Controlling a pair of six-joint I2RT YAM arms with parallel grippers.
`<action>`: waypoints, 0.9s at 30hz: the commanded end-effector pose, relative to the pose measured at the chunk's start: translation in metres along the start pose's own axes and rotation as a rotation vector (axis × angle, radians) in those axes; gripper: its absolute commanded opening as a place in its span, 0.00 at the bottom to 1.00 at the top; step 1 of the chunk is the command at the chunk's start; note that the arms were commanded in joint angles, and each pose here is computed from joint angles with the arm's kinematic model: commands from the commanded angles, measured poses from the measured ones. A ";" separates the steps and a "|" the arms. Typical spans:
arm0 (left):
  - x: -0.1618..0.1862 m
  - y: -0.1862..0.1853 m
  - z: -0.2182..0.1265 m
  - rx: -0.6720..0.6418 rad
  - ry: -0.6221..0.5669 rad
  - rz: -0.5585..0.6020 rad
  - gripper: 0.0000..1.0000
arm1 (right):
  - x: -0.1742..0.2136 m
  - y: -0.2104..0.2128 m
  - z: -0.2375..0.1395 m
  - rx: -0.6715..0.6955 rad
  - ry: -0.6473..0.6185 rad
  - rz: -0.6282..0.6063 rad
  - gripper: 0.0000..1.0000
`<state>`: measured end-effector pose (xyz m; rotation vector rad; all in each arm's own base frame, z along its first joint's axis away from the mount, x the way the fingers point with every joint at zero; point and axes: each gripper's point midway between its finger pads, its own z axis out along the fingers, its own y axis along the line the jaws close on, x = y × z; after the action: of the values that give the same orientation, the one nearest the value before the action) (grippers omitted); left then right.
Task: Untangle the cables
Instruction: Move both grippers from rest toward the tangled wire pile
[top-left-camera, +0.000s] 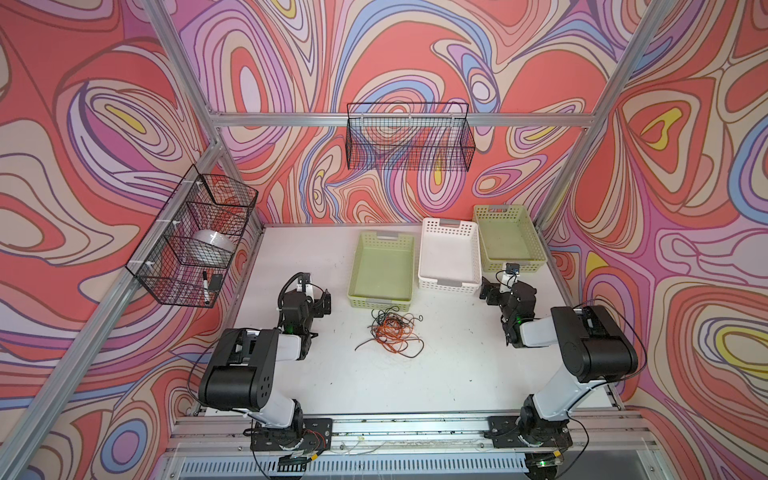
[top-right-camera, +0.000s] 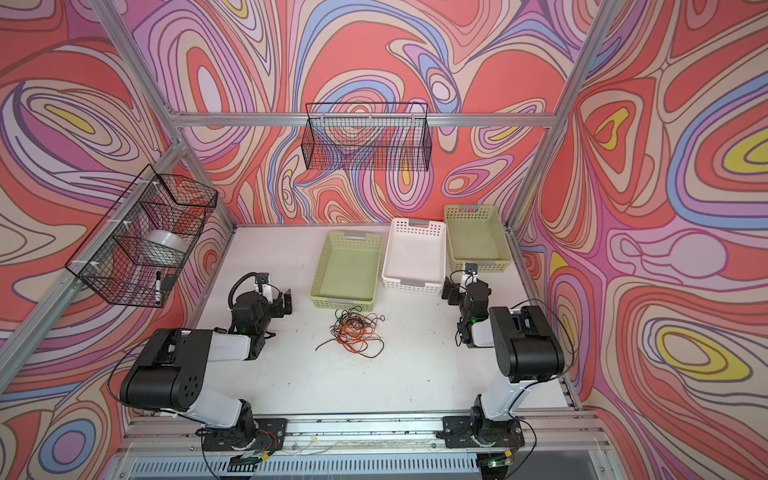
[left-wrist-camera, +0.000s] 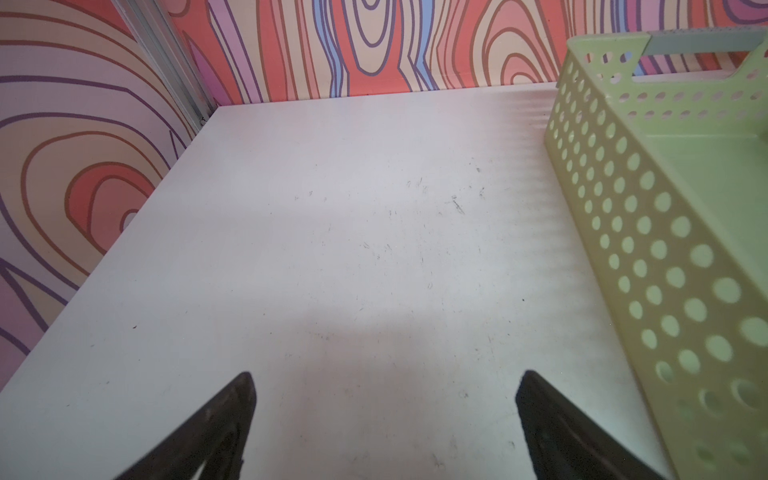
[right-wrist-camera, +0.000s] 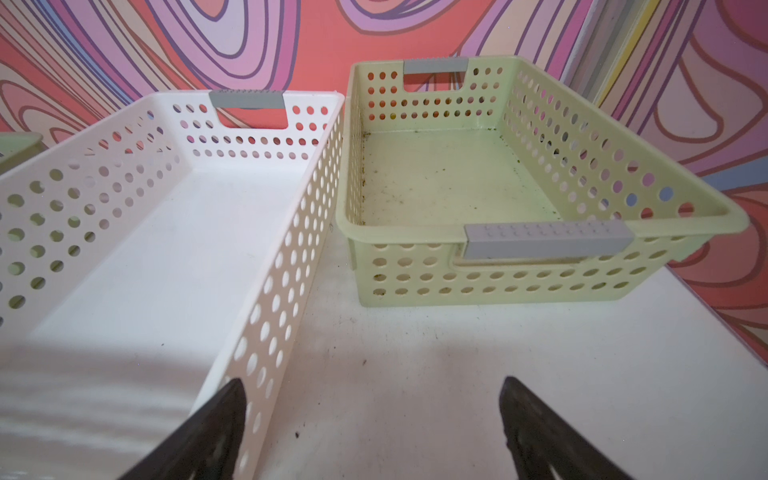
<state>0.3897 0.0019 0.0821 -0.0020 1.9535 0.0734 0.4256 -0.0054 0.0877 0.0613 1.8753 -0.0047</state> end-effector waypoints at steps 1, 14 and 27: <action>-0.009 0.000 0.001 0.007 -0.021 -0.014 1.00 | -0.006 0.000 0.001 0.003 -0.019 0.002 0.98; -0.060 -0.025 -0.031 0.159 0.069 -0.035 0.92 | -0.050 0.034 -0.029 -0.162 0.101 0.070 0.88; -0.054 -0.125 -0.112 0.440 0.200 -0.075 0.82 | -0.004 0.188 -0.109 -0.496 0.406 0.081 0.74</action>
<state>0.3349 -0.1135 0.1917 0.1938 2.0212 -0.3533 0.3536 0.1680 0.1599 -0.2402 2.0802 0.4935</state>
